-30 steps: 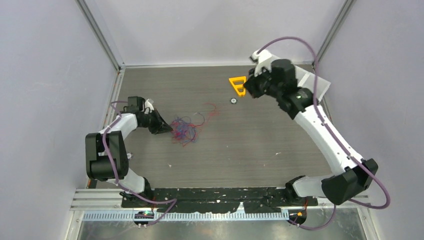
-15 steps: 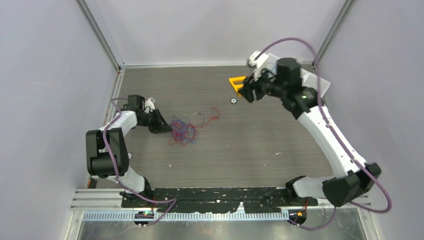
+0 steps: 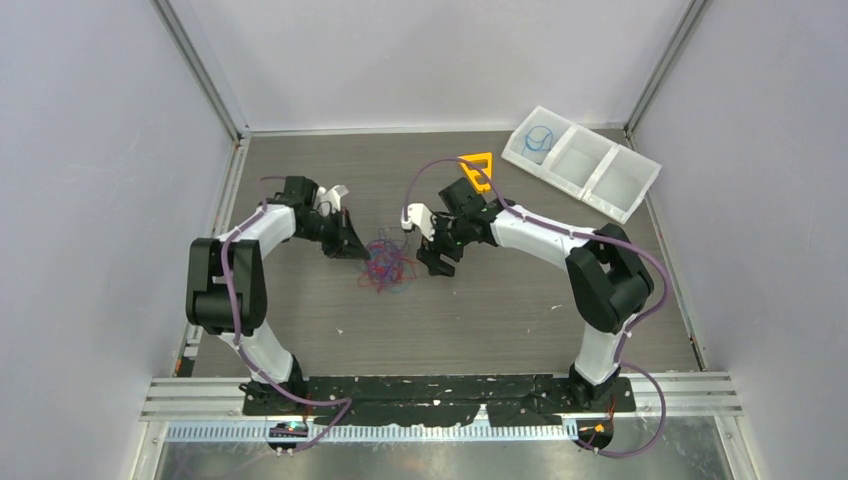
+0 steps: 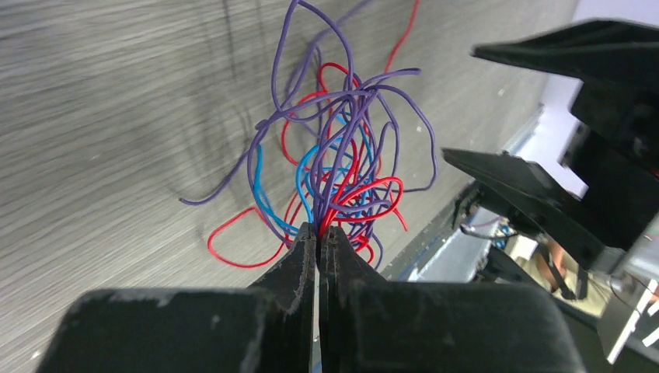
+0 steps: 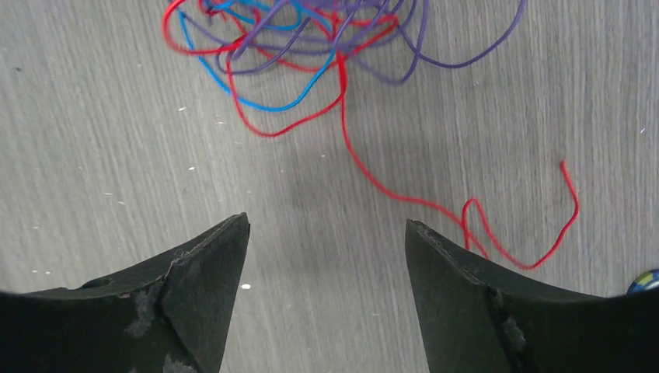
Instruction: Untangle the cables
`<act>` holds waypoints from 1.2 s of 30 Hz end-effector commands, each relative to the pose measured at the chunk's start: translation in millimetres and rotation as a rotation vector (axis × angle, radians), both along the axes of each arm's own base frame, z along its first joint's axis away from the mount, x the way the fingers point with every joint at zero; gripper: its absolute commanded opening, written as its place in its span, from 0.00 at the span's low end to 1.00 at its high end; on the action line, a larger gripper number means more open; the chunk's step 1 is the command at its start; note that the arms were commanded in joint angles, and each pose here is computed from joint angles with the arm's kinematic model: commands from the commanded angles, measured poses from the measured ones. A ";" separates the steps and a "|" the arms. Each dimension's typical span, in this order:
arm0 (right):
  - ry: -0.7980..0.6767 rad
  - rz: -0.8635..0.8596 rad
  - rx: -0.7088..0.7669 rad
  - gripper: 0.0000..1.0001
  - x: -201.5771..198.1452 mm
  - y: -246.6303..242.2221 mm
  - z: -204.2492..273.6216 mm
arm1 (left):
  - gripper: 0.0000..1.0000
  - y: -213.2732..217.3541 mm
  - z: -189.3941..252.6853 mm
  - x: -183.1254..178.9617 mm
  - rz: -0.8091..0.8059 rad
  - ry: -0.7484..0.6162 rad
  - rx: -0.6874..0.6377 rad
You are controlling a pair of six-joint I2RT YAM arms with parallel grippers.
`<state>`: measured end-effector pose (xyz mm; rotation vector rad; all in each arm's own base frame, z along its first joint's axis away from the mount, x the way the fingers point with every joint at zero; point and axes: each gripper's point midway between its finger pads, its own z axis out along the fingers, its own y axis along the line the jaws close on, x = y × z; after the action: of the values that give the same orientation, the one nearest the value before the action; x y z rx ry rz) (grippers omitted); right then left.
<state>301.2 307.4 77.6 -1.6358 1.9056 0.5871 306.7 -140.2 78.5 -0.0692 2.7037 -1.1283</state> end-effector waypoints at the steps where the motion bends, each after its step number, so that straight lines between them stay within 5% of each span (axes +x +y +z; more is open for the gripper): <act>1: -0.134 0.089 0.086 0.78 24.9 22.5 20.7 | 0.00 -23.2 20.9 -0.6 -0.075 0.009 -0.163; 6: -0.104 0.111 0.130 0.73 20.4 31.8 12.3 | 0.00 -37.5 36.8 -0.5 -0.086 0.059 -0.320; 23: -0.014 0.091 0.168 0.60 10.1 35.1 -24.8 | 0.00 -48.1 78.7 -18.9 -0.136 0.092 -0.533; 27: -0.048 0.070 0.231 0.46 10.3 37.5 -18.1 | 0.00 -47.9 87.8 -25.1 -0.148 0.097 -0.561; 33: -0.062 0.035 0.233 0.11 14.1 24.5 -20.3 | 0.00 -38.3 93.4 -27.8 -0.143 0.082 -0.554; 36: -0.070 -0.007 0.232 0.06 19.5 18.1 -14.5 | 0.00 -33.6 89.9 -29.0 -0.142 0.069 -0.510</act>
<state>303.5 324.3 27.3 -1.5664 1.7962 0.7456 282.6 -179.7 148.0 -0.0644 2.4750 -1.8768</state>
